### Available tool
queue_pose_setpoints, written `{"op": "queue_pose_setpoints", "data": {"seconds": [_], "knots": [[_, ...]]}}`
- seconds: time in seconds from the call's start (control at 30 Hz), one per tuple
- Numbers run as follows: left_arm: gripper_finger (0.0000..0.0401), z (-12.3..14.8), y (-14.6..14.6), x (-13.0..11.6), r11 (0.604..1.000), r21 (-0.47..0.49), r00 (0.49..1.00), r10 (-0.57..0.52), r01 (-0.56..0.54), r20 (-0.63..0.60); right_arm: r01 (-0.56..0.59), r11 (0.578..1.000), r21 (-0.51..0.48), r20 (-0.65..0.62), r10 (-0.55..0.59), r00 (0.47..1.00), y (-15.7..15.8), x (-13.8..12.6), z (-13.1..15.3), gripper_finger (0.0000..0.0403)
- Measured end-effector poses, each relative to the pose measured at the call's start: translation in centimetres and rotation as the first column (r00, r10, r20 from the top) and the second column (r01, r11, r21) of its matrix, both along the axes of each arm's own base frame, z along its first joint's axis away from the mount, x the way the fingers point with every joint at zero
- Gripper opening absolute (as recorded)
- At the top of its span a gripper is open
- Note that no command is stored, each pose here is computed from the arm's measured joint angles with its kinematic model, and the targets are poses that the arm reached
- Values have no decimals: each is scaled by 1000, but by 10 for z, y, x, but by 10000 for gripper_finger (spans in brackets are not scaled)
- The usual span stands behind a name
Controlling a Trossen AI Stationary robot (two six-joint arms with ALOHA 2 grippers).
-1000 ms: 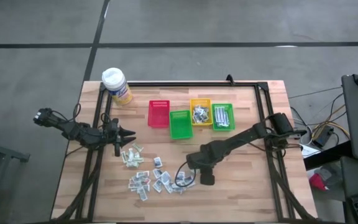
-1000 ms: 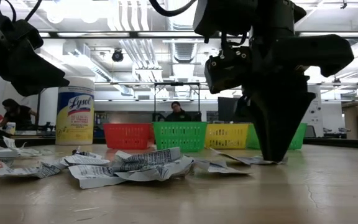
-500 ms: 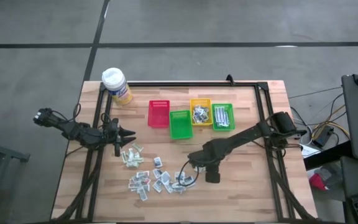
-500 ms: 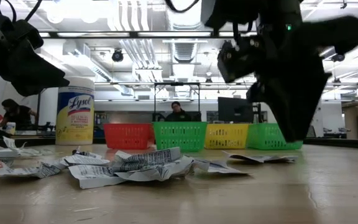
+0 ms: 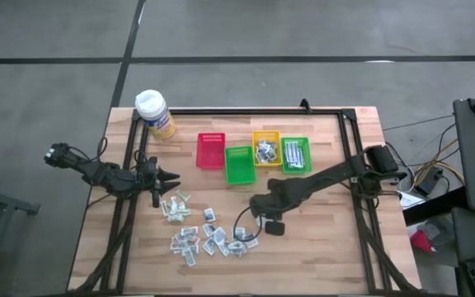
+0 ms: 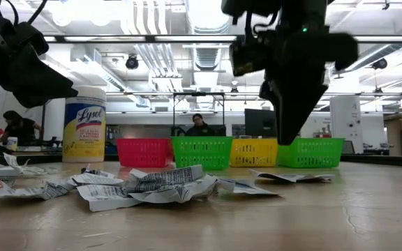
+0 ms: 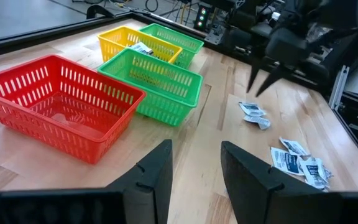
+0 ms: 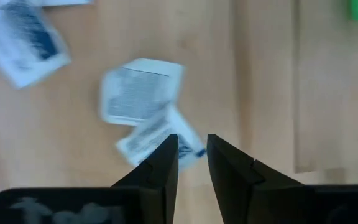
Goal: Pick & Place First Aid Supplies
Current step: Put the alcohol pad into the yellow basket
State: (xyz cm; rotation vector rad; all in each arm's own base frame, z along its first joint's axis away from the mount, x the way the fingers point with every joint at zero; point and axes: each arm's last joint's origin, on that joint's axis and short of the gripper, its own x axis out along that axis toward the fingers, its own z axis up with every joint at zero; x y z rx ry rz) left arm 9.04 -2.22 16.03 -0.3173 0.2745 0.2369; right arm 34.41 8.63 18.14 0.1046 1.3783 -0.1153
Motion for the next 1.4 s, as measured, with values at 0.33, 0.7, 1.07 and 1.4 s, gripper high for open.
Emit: {"op": "queue_pose_setpoints", "data": {"seconds": [0.33,0.7,1.07,1.4], "knots": [[131,0,0,0,1000,-22,1000,6,-6,4,184,982,38,-39,-183,982,-5,-3,-3,122],[131,0,0,0,1000,-3,1000,1,-1,1,537,837,104,-125,-524,842,-3,-12,-15,148],[131,0,0,0,1000,-2,1000,0,0,1,566,814,128,-130,-552,823,-3,-14,-23,137],[131,0,0,0,1000,-2,1000,0,0,1,588,802,107,-222,-557,800,-1,-9,-53,145]]}}
